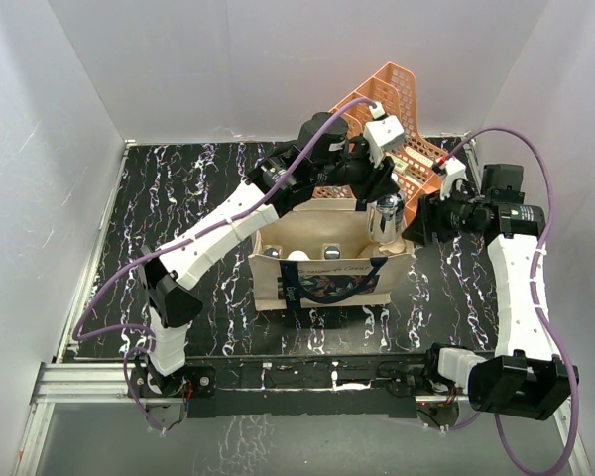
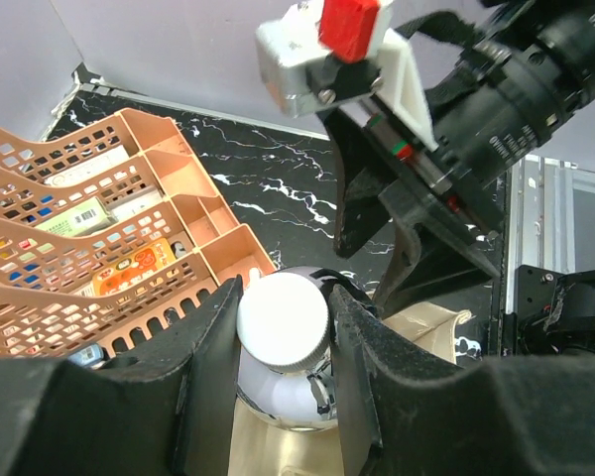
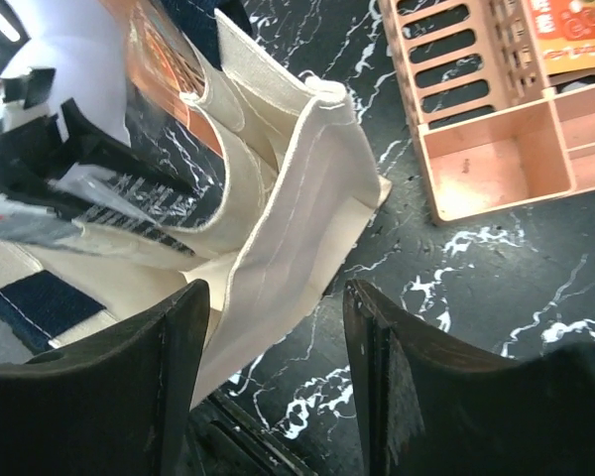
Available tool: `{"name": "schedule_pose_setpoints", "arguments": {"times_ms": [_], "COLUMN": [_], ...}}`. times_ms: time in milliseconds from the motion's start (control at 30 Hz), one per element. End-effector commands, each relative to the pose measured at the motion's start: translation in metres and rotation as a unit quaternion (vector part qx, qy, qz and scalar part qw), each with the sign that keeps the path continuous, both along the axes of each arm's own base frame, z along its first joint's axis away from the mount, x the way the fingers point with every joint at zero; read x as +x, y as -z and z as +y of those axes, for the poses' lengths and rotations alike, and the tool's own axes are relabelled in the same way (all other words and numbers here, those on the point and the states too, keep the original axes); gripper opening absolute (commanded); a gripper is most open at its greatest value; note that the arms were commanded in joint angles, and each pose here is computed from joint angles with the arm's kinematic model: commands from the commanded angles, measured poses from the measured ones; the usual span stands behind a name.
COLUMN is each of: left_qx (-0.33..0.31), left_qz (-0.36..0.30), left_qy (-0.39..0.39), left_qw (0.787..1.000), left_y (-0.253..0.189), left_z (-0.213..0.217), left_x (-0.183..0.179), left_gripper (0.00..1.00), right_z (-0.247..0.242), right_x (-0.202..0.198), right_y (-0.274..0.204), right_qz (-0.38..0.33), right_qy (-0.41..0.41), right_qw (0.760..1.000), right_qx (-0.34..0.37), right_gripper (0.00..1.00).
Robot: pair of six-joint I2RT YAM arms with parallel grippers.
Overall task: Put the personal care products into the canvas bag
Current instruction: Adjust the object.
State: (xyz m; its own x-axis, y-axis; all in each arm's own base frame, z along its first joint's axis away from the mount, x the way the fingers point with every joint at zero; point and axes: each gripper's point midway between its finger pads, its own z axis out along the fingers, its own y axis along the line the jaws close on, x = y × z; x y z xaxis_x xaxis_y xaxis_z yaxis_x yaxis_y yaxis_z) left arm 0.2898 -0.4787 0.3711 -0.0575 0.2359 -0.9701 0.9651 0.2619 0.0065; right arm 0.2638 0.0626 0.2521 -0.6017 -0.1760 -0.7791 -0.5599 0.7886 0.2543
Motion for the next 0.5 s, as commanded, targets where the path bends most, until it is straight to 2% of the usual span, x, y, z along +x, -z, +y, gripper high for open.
{"name": "schedule_pose_setpoints", "arguments": {"times_ms": [0,67,233,267,467], "left_qx": [-0.067,-0.080,-0.112,-0.116,-0.143], "left_qz": [-0.041,-0.043,-0.054,-0.055,-0.062], "left_qy": [0.007,0.006,-0.007,-0.008,-0.010], "left_qw": [0.997,0.996,0.992,0.992,0.988], "left_y": [-0.071,-0.079,-0.097,-0.099,-0.107], "left_z": [0.012,0.009,0.001,-0.001,-0.014], "left_x": [-0.016,-0.015,-0.005,-0.003,0.005], "left_gripper": [0.00,0.00,0.00,0.00,0.00], "right_z": [0.006,0.006,0.006,0.005,0.000], "right_x": [0.010,0.012,0.019,0.020,0.029], "right_y": [0.001,0.003,-0.003,-0.006,-0.014], "right_qz": [-0.009,-0.007,-0.018,-0.024,-0.038], "right_qy": [0.001,0.008,0.022,0.026,0.047], "right_qw": [1.000,1.000,0.999,0.999,0.998], "right_qx": [0.005,0.007,0.016,0.014,0.010], "right_gripper": [0.55,0.48,0.11,0.08,0.08]}}
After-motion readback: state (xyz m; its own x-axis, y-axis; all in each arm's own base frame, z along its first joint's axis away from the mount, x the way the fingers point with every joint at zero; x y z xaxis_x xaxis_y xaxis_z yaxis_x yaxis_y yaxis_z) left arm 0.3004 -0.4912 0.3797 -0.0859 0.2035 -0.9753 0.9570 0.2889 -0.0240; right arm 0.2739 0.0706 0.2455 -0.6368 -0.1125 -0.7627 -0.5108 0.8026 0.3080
